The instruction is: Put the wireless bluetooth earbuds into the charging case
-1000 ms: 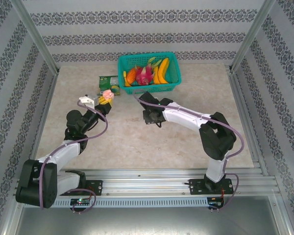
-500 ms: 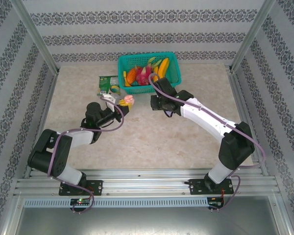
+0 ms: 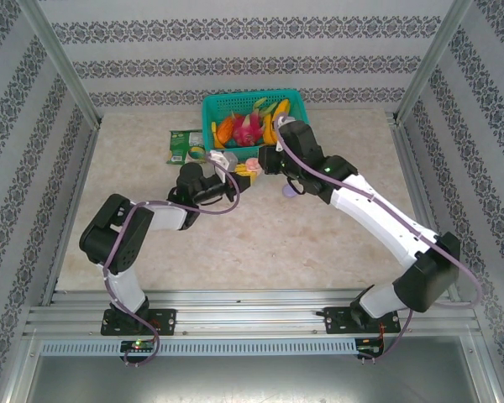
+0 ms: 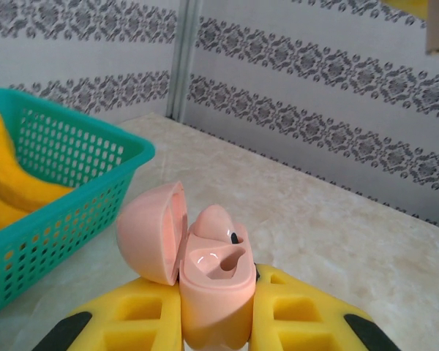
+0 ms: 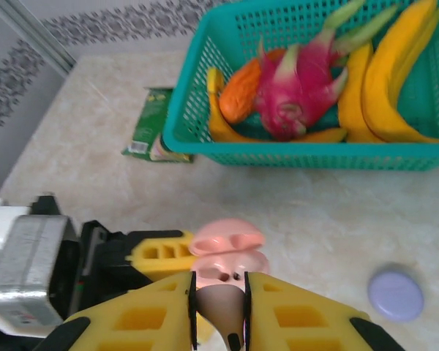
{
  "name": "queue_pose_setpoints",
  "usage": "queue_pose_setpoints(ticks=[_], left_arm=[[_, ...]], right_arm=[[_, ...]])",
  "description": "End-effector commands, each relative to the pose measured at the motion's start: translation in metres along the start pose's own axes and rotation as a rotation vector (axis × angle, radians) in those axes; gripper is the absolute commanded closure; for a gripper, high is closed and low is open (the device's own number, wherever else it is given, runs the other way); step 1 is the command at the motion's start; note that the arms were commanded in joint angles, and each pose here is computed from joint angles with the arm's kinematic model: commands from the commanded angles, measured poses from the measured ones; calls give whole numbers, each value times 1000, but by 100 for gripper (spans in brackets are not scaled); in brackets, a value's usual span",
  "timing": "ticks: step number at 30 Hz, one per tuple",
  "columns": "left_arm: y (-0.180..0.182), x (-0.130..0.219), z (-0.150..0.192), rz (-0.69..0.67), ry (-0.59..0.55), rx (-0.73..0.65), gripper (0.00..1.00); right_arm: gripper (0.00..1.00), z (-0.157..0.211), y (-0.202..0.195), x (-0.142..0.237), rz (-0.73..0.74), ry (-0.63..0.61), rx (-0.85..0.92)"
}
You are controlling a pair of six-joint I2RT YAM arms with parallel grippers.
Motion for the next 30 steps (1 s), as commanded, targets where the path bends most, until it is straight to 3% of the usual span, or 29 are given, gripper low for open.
queue_pose_setpoints(ticks=[1,10,30], left_arm=[[-19,-13,-31,80,-79,-94,100],[-38,-26,-52,129,-89,-169,100],[-62,-21,-81,168,-125,-242,100]], right_arm=[[77,-14,7,9,-66,-82,20],[76,-17,8,21,-145,-163,0],[77,-11,-11,25,-99,-241,-52]])
Point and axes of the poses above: each hand's point on the last joint's axis, 136 mm out from that joint toward the fingers, its own x axis back along the fingers, its own y axis along the line the jaws close on, z = x × y, the point moved 1 cm from there along x, back along the fingers, and after that the axes turned 3 degrees about -x, right-handed, at the moved point
